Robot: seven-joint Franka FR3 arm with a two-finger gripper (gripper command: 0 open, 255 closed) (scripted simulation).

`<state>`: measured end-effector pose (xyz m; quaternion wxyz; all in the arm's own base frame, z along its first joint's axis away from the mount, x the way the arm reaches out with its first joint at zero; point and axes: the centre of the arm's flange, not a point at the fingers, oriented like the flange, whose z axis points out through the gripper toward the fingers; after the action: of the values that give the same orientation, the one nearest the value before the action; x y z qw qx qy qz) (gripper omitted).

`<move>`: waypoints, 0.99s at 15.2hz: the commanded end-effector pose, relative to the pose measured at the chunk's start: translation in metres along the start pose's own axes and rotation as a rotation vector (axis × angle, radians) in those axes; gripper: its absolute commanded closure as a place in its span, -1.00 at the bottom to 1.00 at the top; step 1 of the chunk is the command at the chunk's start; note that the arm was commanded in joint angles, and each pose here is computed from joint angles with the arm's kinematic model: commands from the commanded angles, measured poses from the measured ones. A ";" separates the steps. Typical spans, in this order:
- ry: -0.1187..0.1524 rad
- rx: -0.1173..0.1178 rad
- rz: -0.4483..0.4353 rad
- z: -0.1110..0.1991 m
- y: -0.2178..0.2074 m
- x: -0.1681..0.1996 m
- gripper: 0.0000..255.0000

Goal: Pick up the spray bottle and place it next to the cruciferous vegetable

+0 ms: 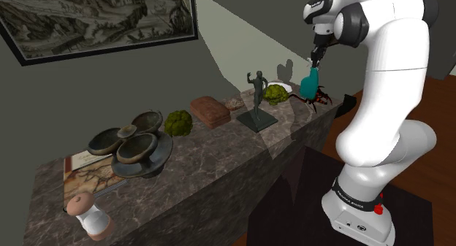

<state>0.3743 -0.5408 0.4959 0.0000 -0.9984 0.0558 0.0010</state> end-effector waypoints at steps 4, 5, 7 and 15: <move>0.000 0.000 0.000 0.027 0.001 0.000 1.00; 0.000 0.000 0.000 0.032 0.001 0.000 1.00; 0.000 0.000 0.000 0.043 0.001 0.000 1.00; 0.000 0.000 0.000 0.085 0.001 0.001 1.00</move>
<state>0.3738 -0.5422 0.4163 0.0000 -0.9984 0.0558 0.0011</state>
